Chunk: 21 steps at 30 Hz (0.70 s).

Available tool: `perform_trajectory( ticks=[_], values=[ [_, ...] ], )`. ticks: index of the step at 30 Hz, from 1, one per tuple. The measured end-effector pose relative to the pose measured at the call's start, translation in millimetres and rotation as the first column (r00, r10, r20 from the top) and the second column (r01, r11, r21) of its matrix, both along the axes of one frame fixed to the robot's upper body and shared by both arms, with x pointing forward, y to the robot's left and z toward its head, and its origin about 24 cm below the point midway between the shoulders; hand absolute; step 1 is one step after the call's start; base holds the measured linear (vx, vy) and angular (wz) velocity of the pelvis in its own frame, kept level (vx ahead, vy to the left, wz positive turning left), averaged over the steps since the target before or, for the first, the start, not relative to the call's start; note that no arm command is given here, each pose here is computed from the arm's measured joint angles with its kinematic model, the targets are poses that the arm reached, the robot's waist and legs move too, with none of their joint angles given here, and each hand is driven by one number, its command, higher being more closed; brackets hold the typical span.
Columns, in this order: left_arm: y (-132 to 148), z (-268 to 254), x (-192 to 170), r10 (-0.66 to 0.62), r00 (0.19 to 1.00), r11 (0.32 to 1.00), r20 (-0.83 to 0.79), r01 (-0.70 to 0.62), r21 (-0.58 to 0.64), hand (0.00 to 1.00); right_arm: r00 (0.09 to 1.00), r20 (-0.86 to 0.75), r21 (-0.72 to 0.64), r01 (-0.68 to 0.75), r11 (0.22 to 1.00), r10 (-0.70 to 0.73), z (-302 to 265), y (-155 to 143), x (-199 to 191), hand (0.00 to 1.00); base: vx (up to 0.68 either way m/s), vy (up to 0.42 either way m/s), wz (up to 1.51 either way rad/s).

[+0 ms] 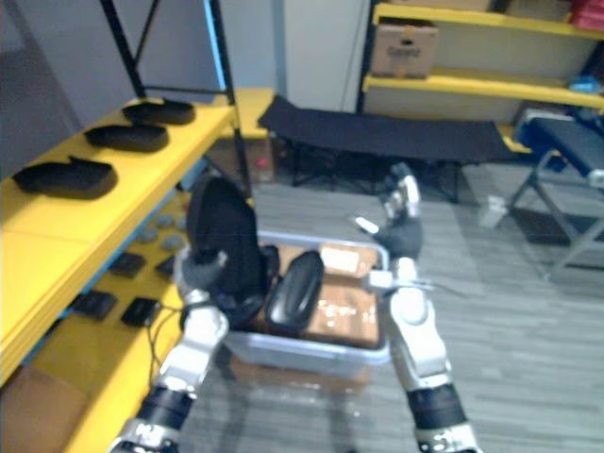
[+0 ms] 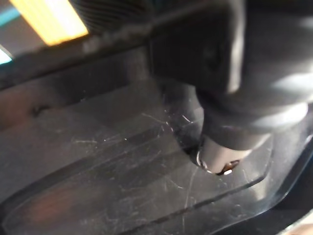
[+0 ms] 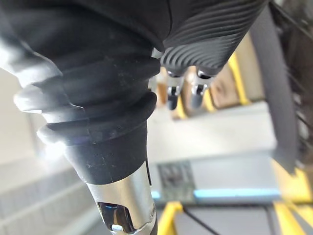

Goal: Walk over and take plastic housings, then place them on the shelf

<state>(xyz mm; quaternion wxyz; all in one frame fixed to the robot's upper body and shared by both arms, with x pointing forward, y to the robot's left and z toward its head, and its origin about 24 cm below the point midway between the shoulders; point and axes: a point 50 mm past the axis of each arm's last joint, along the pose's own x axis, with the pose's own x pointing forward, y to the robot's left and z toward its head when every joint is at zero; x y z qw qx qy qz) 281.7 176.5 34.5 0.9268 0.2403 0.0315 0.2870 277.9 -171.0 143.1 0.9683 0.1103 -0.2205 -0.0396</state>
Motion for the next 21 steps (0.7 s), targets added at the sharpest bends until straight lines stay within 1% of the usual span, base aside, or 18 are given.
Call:
perform_trajectory(
  ticks=[3,4,7,8,10,11,12,14,16,17,19,20,21],
  values=[
    [14.7,-3.0,-3.2,0.075,0.997,0.997,-0.009,-0.075,-0.002,1.0,0.999,0.045,0.014,0.005,1.0,-0.006,7.0,-7.3,-6.4,0.0,0.01,-0.002,-0.14],
    [22.4,-4.5,-5.2,0.118,0.993,0.993,-0.008,-0.118,-0.007,1.0,0.999,0.05,0.013,0.006,1.0,-0.007,7.2,-8.7,-10.3,0.0,0.01,-0.01,-0.04],
    [43.4,-9.7,-14.5,0.237,0.972,0.971,0.011,-0.236,-0.032,1.0,0.999,0.026,0.035,0.04,0.999,-0.041,0.4,-18.9,-16.8,0.0,0.0,0.0,0.0],
    [49.7,-13.2,-20.8,0.266,0.963,0.96,0.029,-0.263,-0.095,1.0,0.998,-0.003,0.05,0.061,0.997,-0.06,-7.0,-23.9,-20.6,0.0,0.0,0.0,0.0],
    [53.2,-18.8,-29.0,0.286,0.956,0.937,0.057,-0.267,-0.223,1.0,0.995,-0.053,0.09,0.092,0.992,-0.088,-19.6,-29.8,-27.4,0.0,0.0,0.0,0.0],
    [53.8,-20.6,-38.2,0.297,0.95,0.917,0.095,-0.256,-0.307,1.0,0.988,-0.11,0.133,0.124,0.983,-0.11,-34.7,-32.0,-35.8,0.0,0.0,0.0,0.0],
    [52.2,-19.3,-41.3,0.296,0.948,0.908,0.114,-0.242,-0.341,1.0,0.984,-0.133,0.146,0.138,0.98,-0.119,-40.9,-32.2,-39.5,0.0,0.0,0.0,0.0],
    [42.0,-1.3,-50.7,0.263,0.933,0.888,0.246,-0.134,-0.44,1.0,0.964,-0.224,0.202,0.193,0.96,-0.147,-64.4,-31.1,-54.6,0.0,0.0,0.0,0.0],
    [34.9,13.0,-52.9,0.226,0.916,0.883,0.333,-0.049,-0.466,1.0,0.951,-0.269,0.23,0.219,0.948,-0.155,-76.0,-29.0,-62.3,0.0,0.0,0.0,0.0],
    [30.0,23.3,-52.7,0.175,0.901,0.884,0.397,0.034,-0.466,1.0,0.942,-0.295,0.247,0.238,0.939,-0.161,-83.9,-27.6,-67.1,0.0,0.01,-0.007,-0.03],
    [24.3,38.2,-52.5,0.101,0.871,0.874,0.481,0.154,-0.461,1.0,0.935,-0.313,0.266,0.254,0.93,-0.166,-93.0,-26.3,-70.3,0.0,0.0,-0.007,-0.08],
    [23.2,41.7,-53.3,0.08,0.862,0.874,0.5,0.18,-0.45,1.0,0.938,-0.309,0.268,0.247,0.931,-0.159,-93.1,-25.4,-70.2,0.0,-0.02,0.004,-0.15],
    [20.9,47.4,-54.2,0.047,0.846,0.863,0.531,0.233,-0.448,1.0,0.948,-0.282,0.27,0.225,0.936,-0.146,-91.0,-24.1,-70.1,0.0,-0.02,0.011,-0.15]
  ],
)
